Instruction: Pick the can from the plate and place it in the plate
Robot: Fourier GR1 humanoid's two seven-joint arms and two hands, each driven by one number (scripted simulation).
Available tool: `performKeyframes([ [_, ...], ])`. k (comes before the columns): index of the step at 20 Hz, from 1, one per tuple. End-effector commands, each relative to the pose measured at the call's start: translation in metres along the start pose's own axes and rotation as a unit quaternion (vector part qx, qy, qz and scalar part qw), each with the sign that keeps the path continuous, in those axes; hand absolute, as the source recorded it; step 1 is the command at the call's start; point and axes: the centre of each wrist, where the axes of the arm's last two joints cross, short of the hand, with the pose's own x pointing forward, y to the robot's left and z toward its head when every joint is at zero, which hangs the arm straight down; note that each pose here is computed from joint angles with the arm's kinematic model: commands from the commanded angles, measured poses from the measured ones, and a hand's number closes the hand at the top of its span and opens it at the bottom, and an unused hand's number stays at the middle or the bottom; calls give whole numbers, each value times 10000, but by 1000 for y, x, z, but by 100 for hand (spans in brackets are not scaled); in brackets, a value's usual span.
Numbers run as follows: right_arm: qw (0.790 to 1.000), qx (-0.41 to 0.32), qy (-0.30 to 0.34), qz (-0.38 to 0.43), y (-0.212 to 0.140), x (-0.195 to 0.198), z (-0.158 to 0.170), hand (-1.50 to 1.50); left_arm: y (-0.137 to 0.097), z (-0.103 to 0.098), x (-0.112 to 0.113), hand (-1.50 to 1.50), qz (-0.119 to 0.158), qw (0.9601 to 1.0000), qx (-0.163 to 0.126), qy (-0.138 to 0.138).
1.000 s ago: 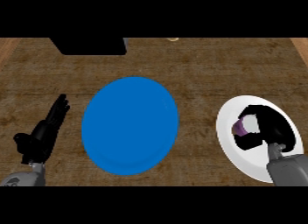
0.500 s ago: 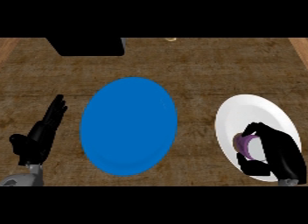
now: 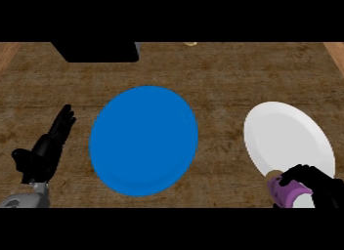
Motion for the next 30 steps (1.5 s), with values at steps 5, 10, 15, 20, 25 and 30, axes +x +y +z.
performKeyframes([
  [5,9882,-1353,-636,-323,-48,45,13,150,1,-19,14,0,22,10000,-12,-77],
  [10,9858,-1394,-789,-507,-64,67,12,150,1,7,14,0,-40,9999,-153,52],
  [15,9869,-1198,-928,-559,-48,104,4,150,2,6,1,0,-32,9999,-150,36],
  [20,9875,-967,-1101,-585,-46,164,-50,150,-3,-9,9,0,-13,9997,-241,-5],
  [25,9890,-474,-1209,-701,-5,191,-70,150,5,-8,-2,0,88,9998,-150,-23],
  [30,9877,-417,-1257,-834,19,218,-99,150,-13,-5,1,0,27,9999,-140,-50],
])
